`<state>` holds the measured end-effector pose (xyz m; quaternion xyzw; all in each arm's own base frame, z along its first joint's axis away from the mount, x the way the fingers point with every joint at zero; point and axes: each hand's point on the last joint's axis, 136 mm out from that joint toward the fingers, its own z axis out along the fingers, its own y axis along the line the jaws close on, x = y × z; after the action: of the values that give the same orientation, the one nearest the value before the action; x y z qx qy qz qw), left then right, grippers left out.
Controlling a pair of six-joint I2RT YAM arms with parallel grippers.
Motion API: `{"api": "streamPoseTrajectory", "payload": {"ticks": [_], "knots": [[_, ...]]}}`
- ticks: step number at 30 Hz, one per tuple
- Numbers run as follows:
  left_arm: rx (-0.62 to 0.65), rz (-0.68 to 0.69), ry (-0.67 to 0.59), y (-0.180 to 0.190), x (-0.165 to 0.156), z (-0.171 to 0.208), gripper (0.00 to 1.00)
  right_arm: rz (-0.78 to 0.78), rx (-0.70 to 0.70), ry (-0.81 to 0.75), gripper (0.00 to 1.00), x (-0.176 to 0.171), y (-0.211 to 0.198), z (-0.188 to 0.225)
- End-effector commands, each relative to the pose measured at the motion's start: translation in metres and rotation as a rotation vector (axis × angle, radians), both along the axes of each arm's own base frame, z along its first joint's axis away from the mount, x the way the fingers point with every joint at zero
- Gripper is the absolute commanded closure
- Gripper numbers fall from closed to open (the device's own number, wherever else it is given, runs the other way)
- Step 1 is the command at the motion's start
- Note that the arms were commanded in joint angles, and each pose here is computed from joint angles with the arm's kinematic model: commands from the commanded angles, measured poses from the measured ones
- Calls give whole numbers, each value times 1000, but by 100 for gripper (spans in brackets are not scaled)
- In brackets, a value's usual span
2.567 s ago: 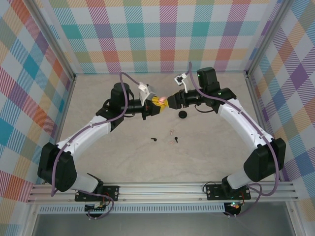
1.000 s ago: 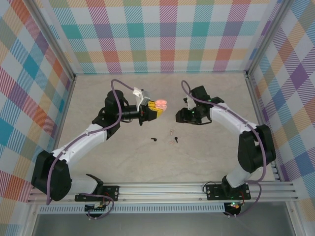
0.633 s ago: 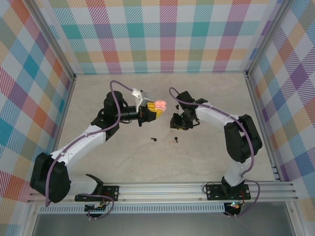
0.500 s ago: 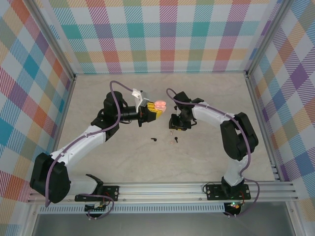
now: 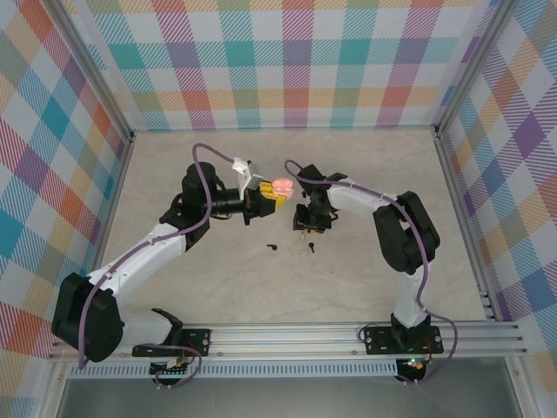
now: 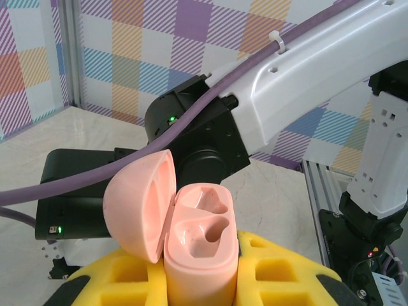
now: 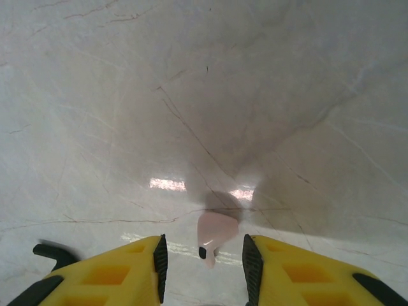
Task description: Insert wireless bluetooth earbuds into charging case
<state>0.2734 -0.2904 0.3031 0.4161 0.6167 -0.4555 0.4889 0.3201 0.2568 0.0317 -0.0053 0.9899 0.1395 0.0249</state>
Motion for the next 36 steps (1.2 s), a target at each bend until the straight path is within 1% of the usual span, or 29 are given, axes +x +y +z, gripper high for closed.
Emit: {"api": "streamPoseTrajectory", "payload": {"ticks": [1,11,27,36], "knots": [[-13,-6,-31,4,-5,6,90,-9,-42,19,60,-1,-1,-3],[-12,-6,-29,4,-5,6,90,12,-69,35,61,0,3,-13],[-9,-3,-30,5,-5,5,90,33,-128,30,71,4,1,-19],[-7,-5,-21,5,-6,6,90,64,-138,5,74,10,1,-18]]}}
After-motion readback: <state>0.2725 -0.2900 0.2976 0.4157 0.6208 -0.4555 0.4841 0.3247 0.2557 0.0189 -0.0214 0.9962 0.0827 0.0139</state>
